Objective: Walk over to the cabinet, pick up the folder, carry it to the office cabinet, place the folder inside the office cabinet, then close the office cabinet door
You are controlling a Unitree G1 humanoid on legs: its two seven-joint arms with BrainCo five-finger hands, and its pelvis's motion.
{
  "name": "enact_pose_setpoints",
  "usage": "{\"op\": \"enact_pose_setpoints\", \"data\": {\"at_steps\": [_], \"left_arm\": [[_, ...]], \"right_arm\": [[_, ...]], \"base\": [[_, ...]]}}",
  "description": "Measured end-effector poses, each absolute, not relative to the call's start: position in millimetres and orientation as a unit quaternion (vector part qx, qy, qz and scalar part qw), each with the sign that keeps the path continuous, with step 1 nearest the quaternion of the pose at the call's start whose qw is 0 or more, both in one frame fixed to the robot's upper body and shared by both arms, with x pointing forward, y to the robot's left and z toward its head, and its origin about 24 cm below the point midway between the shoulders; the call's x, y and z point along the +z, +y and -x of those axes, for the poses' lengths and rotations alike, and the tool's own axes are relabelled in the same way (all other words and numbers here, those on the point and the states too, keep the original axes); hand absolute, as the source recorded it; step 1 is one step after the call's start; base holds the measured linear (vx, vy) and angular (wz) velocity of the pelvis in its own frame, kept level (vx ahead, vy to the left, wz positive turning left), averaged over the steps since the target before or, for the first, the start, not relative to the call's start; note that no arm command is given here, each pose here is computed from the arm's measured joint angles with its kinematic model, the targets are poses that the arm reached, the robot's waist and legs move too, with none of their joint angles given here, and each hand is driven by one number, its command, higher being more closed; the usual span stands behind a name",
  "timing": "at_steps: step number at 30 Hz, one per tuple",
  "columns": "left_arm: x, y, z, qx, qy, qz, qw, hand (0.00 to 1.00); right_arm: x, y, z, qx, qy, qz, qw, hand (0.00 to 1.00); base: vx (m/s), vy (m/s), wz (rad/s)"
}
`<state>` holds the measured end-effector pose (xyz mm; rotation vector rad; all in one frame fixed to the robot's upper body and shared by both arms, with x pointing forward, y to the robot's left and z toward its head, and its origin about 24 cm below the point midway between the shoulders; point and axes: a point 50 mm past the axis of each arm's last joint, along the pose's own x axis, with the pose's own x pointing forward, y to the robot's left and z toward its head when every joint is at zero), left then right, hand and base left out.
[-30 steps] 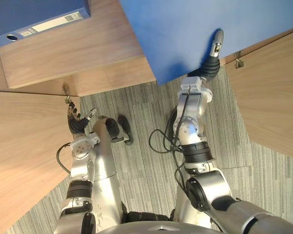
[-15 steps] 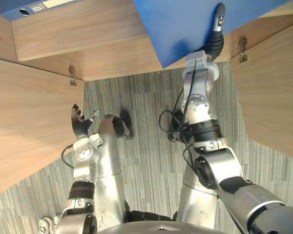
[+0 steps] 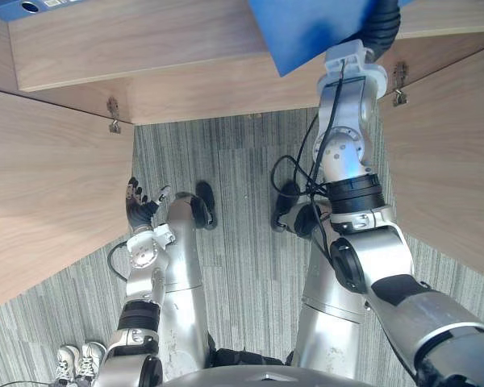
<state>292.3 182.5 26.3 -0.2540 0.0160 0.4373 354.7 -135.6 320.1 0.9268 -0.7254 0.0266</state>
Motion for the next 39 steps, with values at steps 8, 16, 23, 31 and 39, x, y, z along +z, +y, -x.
{"op": "enact_pose_setpoints", "data": {"at_steps": [8, 16, 23, 31, 39], "left_arm": [[19, 184, -289, 0.218, 0.023, 0.120, 0.968, 0.00], [17, 182, -288, 0.210, 0.025, 0.119, 0.970, 0.00], [19, 183, -288, 0.209, 0.020, 0.128, 0.969, 0.00], [21, 188, -288, 0.213, 0.012, 0.128, 0.969, 0.00], [20, 190, -287, 0.215, 0.013, 0.127, 0.968, 0.00]], "right_arm": [[320, -139, -355, 0.008, -0.344, -0.442, 0.828, 1.00], [321, -148, -355, -0.007, -0.349, -0.453, 0.820, 1.00], [319, -165, -356, -0.037, -0.357, -0.469, 0.807, 1.00], [329, -169, -362, -0.046, -0.356, -0.465, 0.809, 0.00], [348, -183, -358, -0.047, -0.383, -0.453, 0.804, 0.00]], "base": [[-0.01, 0.011, 0.03], [-0.02, -0.005, 0.05], [-0.01, 0.006, 0.07], [-0.03, -0.006, 0.09], [-0.03, 0.002, 0.15]]}}
